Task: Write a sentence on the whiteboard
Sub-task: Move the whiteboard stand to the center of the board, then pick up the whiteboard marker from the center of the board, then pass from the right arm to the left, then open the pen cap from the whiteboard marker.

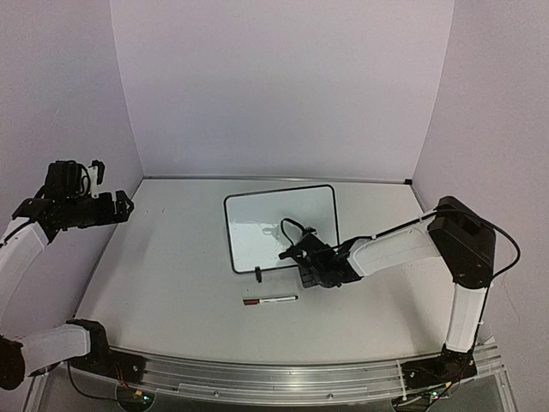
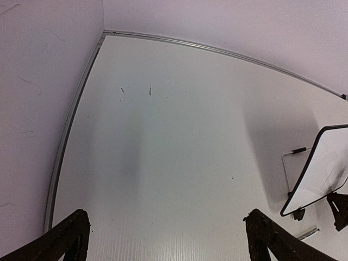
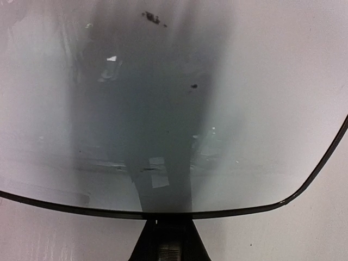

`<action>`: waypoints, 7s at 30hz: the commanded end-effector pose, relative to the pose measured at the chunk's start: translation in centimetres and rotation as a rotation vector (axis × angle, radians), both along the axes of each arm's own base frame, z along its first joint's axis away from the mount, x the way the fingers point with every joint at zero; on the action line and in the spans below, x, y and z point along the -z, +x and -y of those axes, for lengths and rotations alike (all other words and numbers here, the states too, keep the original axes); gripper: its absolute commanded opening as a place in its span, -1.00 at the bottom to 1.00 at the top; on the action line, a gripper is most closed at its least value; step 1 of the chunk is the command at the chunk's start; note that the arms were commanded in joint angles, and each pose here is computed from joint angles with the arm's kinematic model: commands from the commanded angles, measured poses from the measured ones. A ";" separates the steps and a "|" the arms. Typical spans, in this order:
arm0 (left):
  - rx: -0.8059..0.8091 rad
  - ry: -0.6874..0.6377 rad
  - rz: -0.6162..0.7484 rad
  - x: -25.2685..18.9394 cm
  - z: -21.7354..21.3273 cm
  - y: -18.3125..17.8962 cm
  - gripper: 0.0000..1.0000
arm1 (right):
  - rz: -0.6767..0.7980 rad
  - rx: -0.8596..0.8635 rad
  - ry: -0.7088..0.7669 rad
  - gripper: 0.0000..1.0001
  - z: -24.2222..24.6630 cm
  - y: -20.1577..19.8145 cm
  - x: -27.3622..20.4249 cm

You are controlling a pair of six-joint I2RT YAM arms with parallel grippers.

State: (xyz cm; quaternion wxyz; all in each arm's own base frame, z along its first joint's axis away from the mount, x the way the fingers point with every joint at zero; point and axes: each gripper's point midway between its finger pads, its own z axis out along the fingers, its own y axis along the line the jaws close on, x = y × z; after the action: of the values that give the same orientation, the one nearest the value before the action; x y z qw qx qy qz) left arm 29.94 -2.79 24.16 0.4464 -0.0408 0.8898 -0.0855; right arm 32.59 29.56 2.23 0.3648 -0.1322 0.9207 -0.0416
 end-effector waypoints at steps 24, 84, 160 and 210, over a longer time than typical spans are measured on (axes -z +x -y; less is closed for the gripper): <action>0.090 -0.049 0.045 -0.8 1.8 0.6 0.99 | -0.003 -0.058 0.139 0.23 -0.9 -3.9 -5.6; 0.323 -0.117 0.034 -1.2 8.1 3.4 0.99 | -0.386 -0.738 -0.151 -0.61 -8.5 -11.3 2.1; 0.575 -0.749 -0.113 -0.6 29.0 -1.2 -1.00 | 0.047 -0.540 0.589 -0.79 -16.7 -9.1 -16.2; 0.459 -1.194 0.190 -10.4 23.9 -3.0 -1.00 | 0.159 -0.539 1.449 -0.42 -18.7 -7.6 -28.9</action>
State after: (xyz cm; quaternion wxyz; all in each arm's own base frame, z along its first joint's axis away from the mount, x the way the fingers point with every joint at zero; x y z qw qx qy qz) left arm 27.59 -26.85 33.59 0.3959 -0.0866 0.6434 -0.6495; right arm 25.06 47.84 28.33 0.4161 -0.0736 0.6607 0.6204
